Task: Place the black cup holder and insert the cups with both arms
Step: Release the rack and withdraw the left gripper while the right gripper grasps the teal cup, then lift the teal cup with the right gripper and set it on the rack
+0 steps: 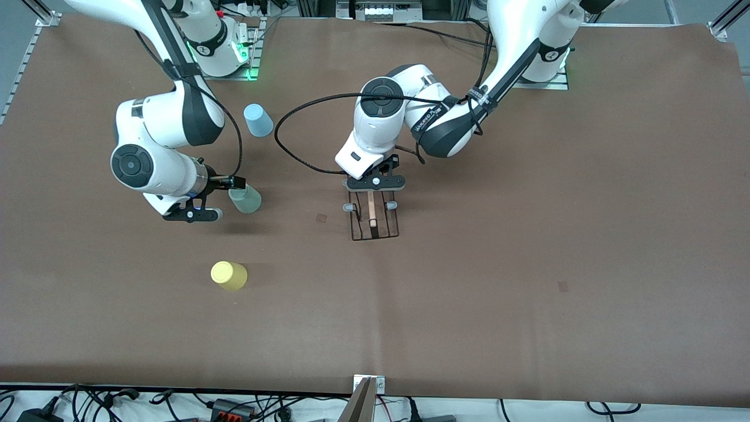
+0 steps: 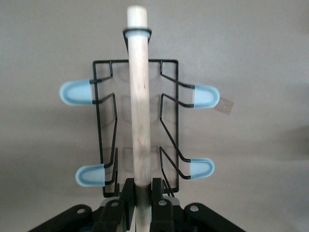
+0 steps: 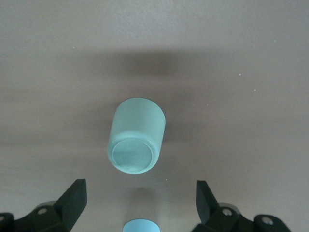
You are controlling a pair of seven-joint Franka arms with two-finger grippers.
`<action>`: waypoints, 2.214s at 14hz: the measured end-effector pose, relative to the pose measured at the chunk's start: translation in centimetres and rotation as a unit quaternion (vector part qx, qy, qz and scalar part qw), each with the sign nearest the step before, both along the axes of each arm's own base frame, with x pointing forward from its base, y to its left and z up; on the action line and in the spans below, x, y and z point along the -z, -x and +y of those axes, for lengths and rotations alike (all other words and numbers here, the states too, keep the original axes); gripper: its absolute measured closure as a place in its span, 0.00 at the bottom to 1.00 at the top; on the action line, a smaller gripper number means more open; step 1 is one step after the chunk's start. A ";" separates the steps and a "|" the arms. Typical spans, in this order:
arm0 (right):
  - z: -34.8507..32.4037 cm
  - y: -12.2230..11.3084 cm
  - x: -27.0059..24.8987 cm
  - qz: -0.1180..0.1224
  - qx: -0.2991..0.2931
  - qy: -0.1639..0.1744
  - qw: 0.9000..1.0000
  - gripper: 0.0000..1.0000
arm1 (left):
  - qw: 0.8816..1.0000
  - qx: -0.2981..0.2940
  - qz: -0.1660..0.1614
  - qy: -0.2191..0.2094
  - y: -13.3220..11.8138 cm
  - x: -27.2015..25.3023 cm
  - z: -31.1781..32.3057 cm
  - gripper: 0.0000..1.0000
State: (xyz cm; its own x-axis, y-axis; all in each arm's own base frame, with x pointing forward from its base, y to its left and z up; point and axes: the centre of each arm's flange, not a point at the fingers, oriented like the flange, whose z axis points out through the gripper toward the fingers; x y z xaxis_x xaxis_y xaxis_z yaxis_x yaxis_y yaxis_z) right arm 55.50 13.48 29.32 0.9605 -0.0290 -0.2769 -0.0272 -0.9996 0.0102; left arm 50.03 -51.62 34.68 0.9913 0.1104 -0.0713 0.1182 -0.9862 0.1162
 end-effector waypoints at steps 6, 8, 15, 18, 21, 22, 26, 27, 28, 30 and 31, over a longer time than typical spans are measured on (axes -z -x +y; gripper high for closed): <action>0.9 0.1 3.2 -0.007 0.026 0.005 1.000 0.00 | 0.998 -0.048 0.024 -0.027 -6.6 -9.8 9.2 0.72; 1.8 0.2 3.9 -0.008 0.028 0.006 1.000 0.00 | 0.999 -0.035 0.019 -0.028 -9.8 -11.4 14.9 0.70; 1.9 0.5 5.9 0.007 0.029 0.011 0.999 0.00 | 0.997 0.009 0.068 -0.045 -14.6 -10.8 29.1 0.63; 1.8 0.6 6.5 0.012 0.030 0.013 0.999 0.00 | 0.997 0.031 0.065 -0.041 -15.6 -12.0 34.2 0.44; 1.7 0.8 7.5 0.019 0.030 0.015 0.999 0.00 | 0.996 0.024 0.049 -0.065 -15.9 -14.3 40.8 0.14; 1.7 0.8 7.7 0.020 0.031 0.016 0.999 0.07 | 0.997 0.010 0.042 -0.071 -15.7 -15.5 43.0 0.05; 1.8 -0.2 6.5 0.010 0.032 0.013 0.999 0.34 | 0.995 -0.032 0.002 -0.093 -11.3 -22.3 48.0 0.00; 2.0 -0.7 5.4 0.008 0.031 0.011 0.999 0.34 | 0.995 -0.032 -0.014 -0.096 -10.0 -22.6 48.0 0.00; 2.3 -1.5 3.7 0.007 0.029 0.009 1.000 0.34 | 0.994 -0.031 -0.033 -0.096 -9.0 -22.2 47.7 0.00; 3.8 -2.9 -1.6 0.009 0.019 0.002 1.000 0.34 | 0.993 -0.025 -0.056 -0.097 -7.3 -20.5 47.1 0.00; 5.4 -3.2 -4.7 0.012 0.012 -0.007 1.000 0.34 | 0.993 -0.023 -0.059 -0.098 -6.8 -19.9 47.1 0.00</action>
